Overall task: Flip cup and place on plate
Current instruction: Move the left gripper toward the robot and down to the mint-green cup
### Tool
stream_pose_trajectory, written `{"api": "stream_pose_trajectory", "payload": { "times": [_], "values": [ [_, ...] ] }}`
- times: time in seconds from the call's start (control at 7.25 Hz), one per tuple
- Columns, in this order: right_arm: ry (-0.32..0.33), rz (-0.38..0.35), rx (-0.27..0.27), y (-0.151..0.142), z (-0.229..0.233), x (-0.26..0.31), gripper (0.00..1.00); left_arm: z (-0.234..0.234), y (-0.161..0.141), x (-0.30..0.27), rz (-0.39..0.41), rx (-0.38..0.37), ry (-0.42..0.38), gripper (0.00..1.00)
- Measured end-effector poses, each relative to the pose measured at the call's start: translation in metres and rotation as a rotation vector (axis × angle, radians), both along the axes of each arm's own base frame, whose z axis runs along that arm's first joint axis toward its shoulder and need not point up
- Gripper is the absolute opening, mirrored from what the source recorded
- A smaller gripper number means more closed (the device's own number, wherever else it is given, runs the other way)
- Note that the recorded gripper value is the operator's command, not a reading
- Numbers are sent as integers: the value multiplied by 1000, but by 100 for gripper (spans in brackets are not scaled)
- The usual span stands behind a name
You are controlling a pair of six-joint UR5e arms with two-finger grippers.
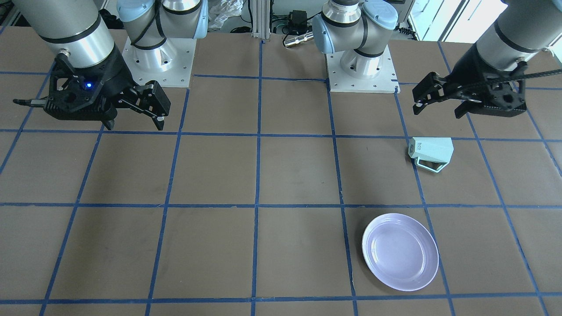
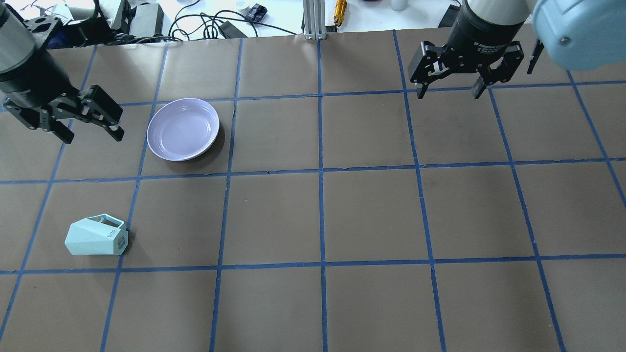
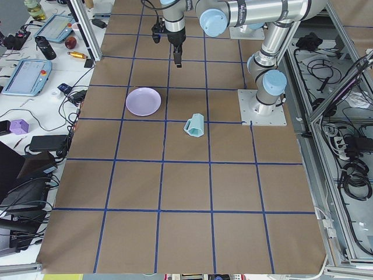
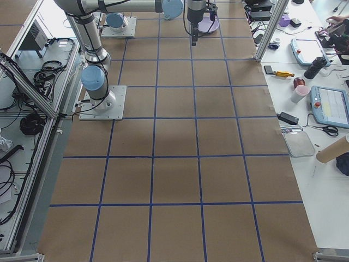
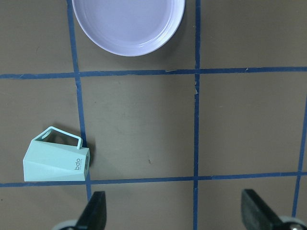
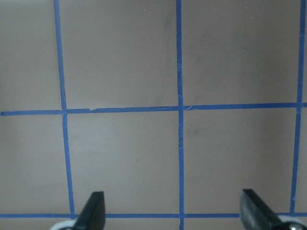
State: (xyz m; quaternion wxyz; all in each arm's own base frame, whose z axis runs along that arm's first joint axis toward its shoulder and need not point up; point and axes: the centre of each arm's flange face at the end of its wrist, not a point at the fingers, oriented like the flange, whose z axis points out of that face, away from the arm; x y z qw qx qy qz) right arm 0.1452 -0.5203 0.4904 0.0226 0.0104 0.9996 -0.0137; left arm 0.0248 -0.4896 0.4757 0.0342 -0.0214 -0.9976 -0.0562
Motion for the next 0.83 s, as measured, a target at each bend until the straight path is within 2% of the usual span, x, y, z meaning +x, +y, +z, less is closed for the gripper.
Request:
{"api": "stream_pose_trajectory", "payload": {
  "times": [0.28, 0.83],
  "values": [
    [0, 0, 0, 0, 0, 0, 100, -28, 10, 77, -37, 37, 75, 100],
    [0, 0, 0, 0, 0, 0, 100, -111, 48, 191, -8, 59, 304, 100]
  ]
}}
